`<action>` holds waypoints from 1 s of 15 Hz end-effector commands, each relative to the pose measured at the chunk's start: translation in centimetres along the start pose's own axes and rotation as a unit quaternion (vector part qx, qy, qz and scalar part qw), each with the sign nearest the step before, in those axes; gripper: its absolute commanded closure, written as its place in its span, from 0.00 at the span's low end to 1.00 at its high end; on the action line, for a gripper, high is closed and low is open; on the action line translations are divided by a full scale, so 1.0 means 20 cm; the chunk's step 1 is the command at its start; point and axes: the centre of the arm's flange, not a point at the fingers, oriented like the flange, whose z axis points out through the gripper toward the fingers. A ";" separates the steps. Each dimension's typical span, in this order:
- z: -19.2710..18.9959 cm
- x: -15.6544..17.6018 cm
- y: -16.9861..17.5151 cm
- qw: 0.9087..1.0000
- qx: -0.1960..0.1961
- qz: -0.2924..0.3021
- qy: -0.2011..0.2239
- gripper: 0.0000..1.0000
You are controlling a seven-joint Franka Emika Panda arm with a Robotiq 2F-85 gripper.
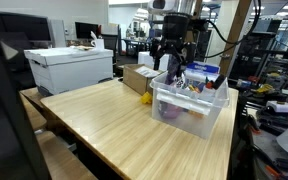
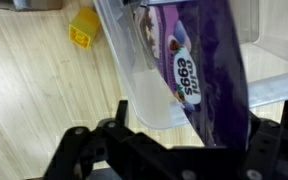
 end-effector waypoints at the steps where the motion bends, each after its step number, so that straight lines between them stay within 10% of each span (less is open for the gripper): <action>1: -0.03 0.01 -0.04 1.000 -0.028 -0.003 -0.010 0.00; 15: -0.04 0.05 -0.09 0.998 -0.017 -0.021 -0.053 0.00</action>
